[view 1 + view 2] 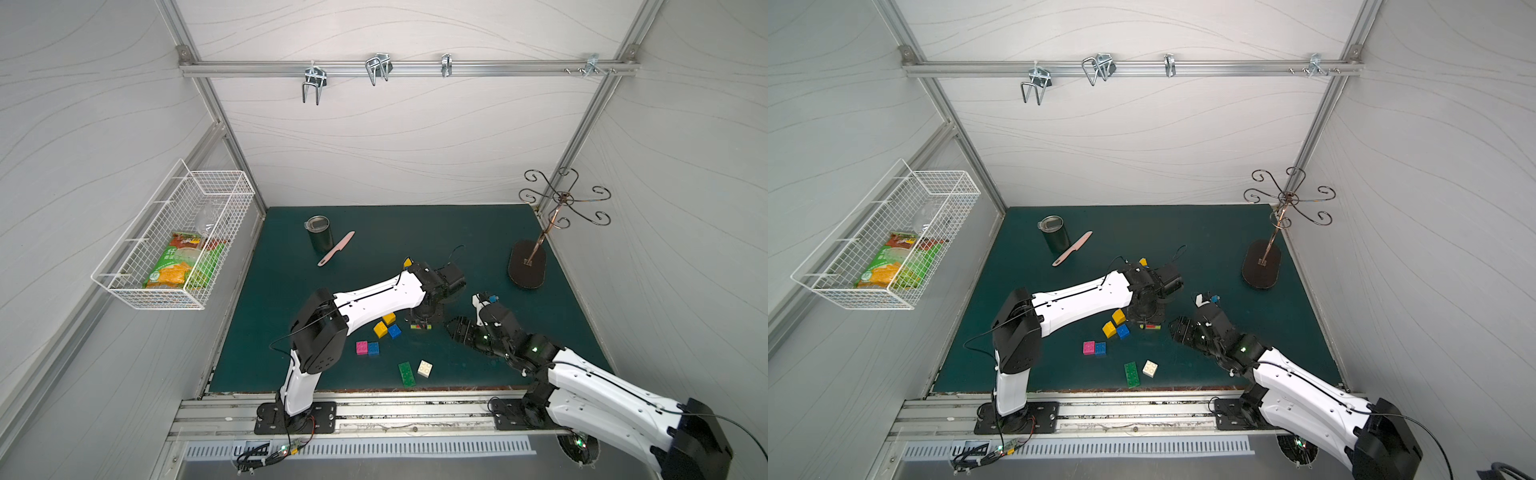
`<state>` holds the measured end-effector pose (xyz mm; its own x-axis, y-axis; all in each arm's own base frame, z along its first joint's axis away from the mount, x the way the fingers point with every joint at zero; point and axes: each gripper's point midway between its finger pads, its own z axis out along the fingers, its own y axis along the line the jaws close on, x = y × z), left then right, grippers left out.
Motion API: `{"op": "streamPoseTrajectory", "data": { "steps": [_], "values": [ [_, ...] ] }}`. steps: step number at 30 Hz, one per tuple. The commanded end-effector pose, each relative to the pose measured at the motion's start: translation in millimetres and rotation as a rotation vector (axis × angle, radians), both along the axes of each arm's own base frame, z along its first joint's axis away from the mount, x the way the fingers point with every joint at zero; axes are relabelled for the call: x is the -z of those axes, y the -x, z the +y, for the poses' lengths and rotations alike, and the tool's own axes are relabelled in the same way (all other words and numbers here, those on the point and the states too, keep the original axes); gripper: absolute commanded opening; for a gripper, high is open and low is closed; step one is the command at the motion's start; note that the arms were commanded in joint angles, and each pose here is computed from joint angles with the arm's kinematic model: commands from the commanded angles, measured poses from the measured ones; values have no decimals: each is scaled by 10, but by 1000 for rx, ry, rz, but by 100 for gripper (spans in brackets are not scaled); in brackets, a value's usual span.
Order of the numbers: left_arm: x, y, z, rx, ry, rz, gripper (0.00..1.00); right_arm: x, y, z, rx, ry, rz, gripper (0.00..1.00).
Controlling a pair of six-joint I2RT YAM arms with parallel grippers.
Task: Assemble the number 1 with lego
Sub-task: Pick up the lego brick from the center of the board, then assemble the lego brick with the lego brick.
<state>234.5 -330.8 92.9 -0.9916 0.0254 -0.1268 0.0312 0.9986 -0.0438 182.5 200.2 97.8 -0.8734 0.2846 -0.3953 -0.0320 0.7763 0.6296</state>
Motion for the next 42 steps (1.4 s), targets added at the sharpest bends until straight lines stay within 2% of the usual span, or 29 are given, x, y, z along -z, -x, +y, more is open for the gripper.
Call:
{"op": "streamPoseTrajectory", "data": {
  "steps": [1,4,10,32,42],
  "values": [
    [63,-131,-45,16,-2,-10,9,-4,-8,-22,6,-12,-10,77],
    [98,-188,-64,28,-1,-14,9,-5,-10,-29,9,-18,-12,80],
    [161,-262,-96,41,13,-20,9,13,-17,-64,27,-23,-2,99],
    [444,-219,-101,56,8,25,8,48,-44,-166,85,-57,6,99],
    [414,-181,-27,36,-8,32,8,70,-54,-146,79,-55,15,99]
  ]
}}
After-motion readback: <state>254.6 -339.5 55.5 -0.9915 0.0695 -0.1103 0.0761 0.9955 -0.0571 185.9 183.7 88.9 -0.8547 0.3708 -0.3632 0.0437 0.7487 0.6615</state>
